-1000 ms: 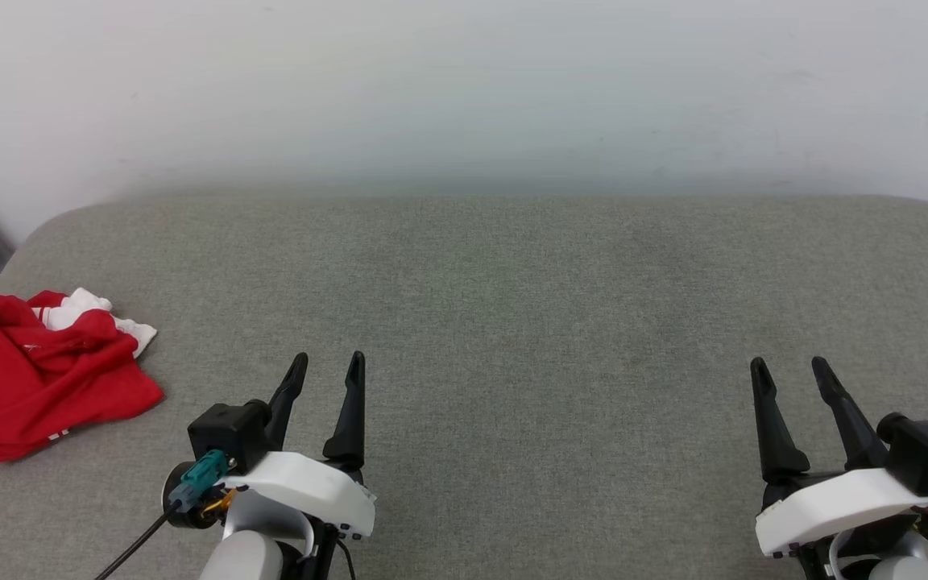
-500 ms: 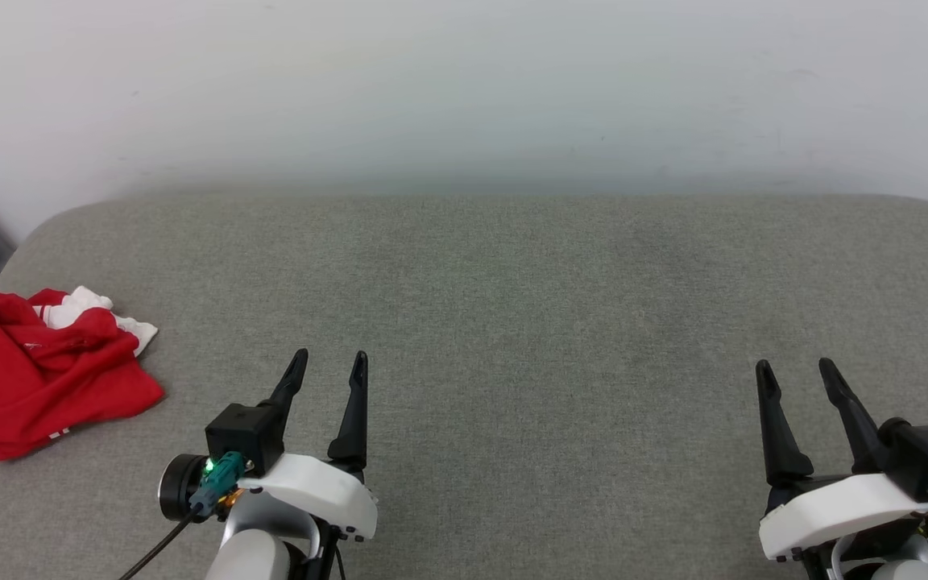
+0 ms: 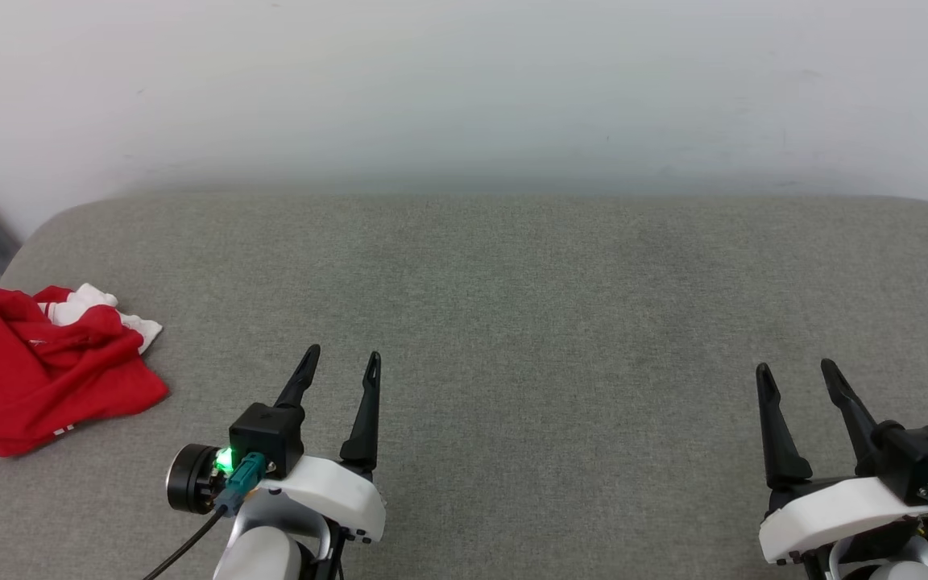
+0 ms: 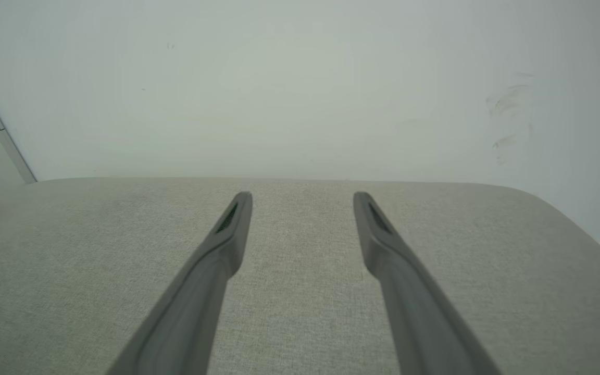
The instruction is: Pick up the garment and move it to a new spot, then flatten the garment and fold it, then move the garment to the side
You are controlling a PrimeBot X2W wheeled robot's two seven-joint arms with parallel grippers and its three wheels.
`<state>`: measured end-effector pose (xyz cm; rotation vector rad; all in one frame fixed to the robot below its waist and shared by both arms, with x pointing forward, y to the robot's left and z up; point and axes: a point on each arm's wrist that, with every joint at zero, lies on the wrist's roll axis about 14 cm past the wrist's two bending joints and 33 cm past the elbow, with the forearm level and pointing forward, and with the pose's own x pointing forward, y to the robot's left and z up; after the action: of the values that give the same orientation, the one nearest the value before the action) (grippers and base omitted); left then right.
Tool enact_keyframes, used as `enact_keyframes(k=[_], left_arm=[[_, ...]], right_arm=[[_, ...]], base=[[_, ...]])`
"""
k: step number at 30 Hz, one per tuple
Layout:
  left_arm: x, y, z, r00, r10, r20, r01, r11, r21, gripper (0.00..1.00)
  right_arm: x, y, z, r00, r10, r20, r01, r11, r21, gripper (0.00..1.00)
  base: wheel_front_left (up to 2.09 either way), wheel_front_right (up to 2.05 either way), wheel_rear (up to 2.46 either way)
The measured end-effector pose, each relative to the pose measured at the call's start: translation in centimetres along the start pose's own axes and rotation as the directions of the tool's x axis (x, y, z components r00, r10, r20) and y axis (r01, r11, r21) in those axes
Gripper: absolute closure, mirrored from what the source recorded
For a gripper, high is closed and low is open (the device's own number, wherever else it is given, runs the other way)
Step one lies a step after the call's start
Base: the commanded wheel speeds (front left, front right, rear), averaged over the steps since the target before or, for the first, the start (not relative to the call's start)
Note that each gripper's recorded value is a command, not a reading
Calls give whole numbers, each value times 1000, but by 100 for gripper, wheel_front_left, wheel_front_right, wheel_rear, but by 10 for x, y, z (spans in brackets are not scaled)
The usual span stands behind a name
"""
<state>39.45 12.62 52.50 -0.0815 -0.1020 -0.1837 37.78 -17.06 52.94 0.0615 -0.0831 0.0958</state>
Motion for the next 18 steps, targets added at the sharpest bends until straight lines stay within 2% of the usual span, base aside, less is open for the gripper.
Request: enact_keyframes(k=[10, 18], left_arm=[[-2, 1, -1, 1000, 0, 3, 0, 999, 47, 0], [-4, 10, 5, 999, 31, 18, -31, 999, 40, 0]], right_arm=[[3, 5, -1, 1000, 20, 2, -20, 998, -53, 0], [9, 17, -4, 998, 55, -1, -55, 997, -45, 0]], base=[[0, 0, 0], [0, 0, 0]])
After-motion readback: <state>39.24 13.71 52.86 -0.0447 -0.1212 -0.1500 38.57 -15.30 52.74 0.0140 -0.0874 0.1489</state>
